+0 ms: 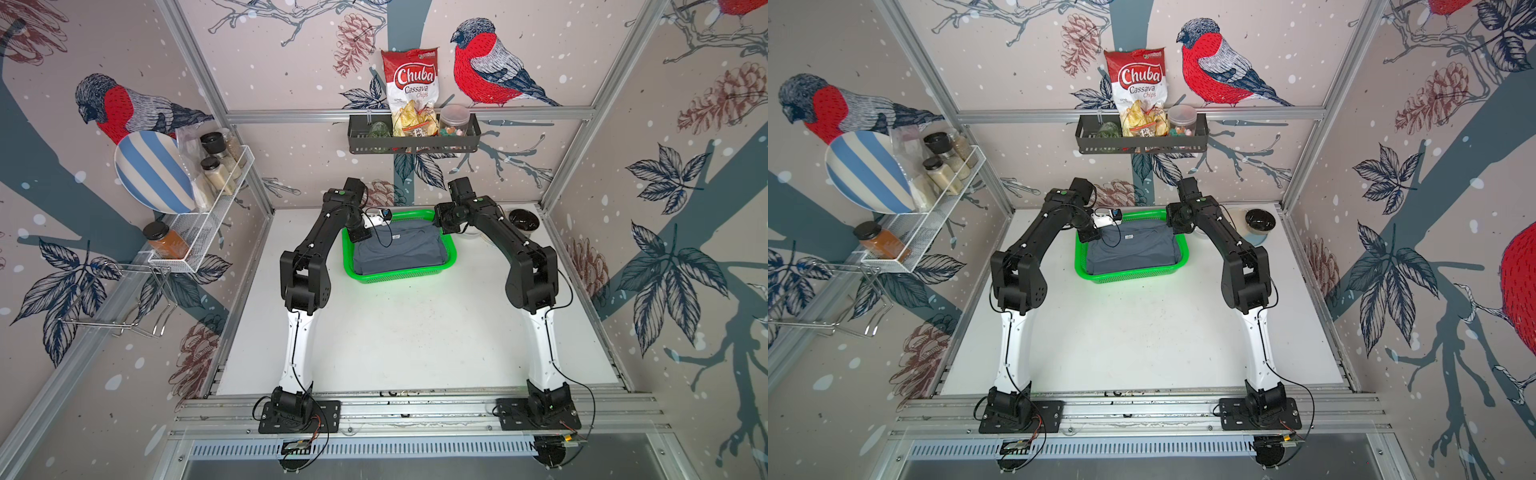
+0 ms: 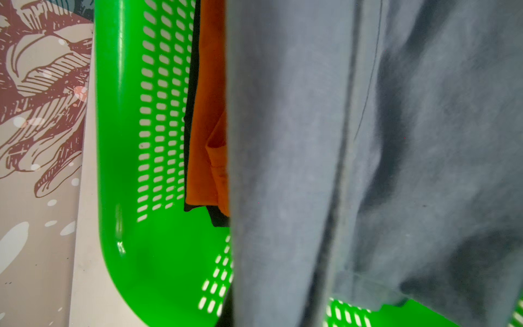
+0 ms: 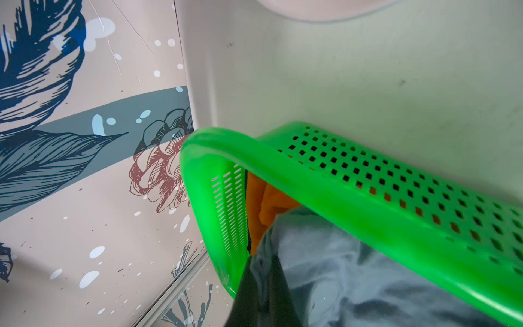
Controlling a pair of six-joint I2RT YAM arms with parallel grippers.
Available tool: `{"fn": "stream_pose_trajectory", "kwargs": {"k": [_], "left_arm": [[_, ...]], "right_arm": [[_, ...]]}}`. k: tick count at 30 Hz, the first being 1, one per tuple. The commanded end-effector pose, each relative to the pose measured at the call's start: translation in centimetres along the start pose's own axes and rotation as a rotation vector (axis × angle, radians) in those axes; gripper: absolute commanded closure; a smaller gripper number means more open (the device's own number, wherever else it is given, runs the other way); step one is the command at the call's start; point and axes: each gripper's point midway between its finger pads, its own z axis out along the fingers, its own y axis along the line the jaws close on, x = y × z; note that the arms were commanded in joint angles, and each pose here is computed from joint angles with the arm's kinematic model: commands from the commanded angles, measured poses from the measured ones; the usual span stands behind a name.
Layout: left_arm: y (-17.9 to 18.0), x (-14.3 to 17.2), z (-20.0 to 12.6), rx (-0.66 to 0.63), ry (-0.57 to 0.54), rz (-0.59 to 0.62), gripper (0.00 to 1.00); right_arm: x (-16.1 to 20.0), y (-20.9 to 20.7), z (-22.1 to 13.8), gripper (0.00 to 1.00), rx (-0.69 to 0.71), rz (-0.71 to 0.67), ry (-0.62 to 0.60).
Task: Put the folded t-shirts into the basket
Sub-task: Place the T-shirt in the bin, then reset both arms
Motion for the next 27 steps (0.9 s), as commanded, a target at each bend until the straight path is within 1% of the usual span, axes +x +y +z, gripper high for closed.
{"fn": "stream_pose_trajectory", "kwargs": {"k": [1,3,5,6,7,8,9,10,11,12,15,17,20,22,24,25,27], "left_arm": [[1.2,-0.1,0.3,-0.04,-0.006,-0.008,0.95],[1.5,-0.1,0.4,-0.049,-0.011,-0.015,0.94],[1.7,-0.3,0.5,-0.051,-0.018,-0.024,0.88],[1.8,-0.4,0.5,-0.056,-0.023,-0.032,0.72],[2.0,-0.5,0.5,-0.062,-0.027,-0.044,0.52],[2.3,-0.6,0.4,-0.072,-0.032,-0.059,0.3],[2.6,-0.7,0.2,-0.082,-0.039,-0.074,0.2],[2.8,-0.8,-0.1,-0.091,-0.049,-0.09,0.13],[3.0,-1.0,-0.5,-0.096,-0.064,-0.103,0.07],[3.2,-1.3,-1.0,-0.102,-0.082,-0.116,0.04],[3.4,-1.9,-2.8,-0.106,-0.132,-0.159,0.04],[3.3,-2.1,-4.1,-0.115,-0.144,-0.173,0.03],[3.6,-2.2,-6.9,-0.153,-0.176,-0.213,0.03],[3.8,-2.3,-9.3,-0.183,-0.21,-0.245,0.03],[3.6,-2.2,-11.6,-0.206,-0.235,-0.274,0.03],[3.5,-2.1,-12.5,-0.214,-0.245,-0.292,0.03],[3.3,-2.0,-15.4,-0.249,-0.285,-0.353,0.03]], "right_arm": [[-0.8,1.2,0.0,1.0,-0.047,0.014,-0.031],[-0.9,1.4,0.3,1.0,-0.057,0.013,-0.027],[-0.9,1.7,0.5,1.0,-0.069,0.014,-0.023],[-0.8,1.7,0.6,0.94,-0.072,0.014,-0.018],[-0.8,1.9,0.6,0.8,-0.077,0.015,-0.017],[-0.9,1.9,0.6,0.66,-0.08,0.013,-0.016],[-0.8,2.2,0.4,0.52,-0.086,0.007,-0.015],[-0.7,2.4,0.1,0.42,-0.091,-0.001,-0.016],[-0.7,2.7,-0.2,0.35,-0.095,-0.01,-0.017],[-0.6,2.8,-0.5,0.28,-0.096,-0.019,-0.022],[-0.4,3.4,-1.9,0.19,-0.11,-0.04,-0.027],[-0.1,3.7,-2.9,0.17,-0.123,-0.056,-0.023],[0.6,4.1,-5.2,0.14,-0.149,-0.104,-0.023],[0.9,4.3,-7.1,0.08,-0.165,-0.156,-0.037],[1.1,4.4,-9.3,0.01,-0.179,-0.208,-0.064],[1.2,4.3,-10.2,0.0,-0.186,-0.235,-0.076],[1.3,4.4,-12.9,0.0,-0.211,-0.304,-0.111]]}}
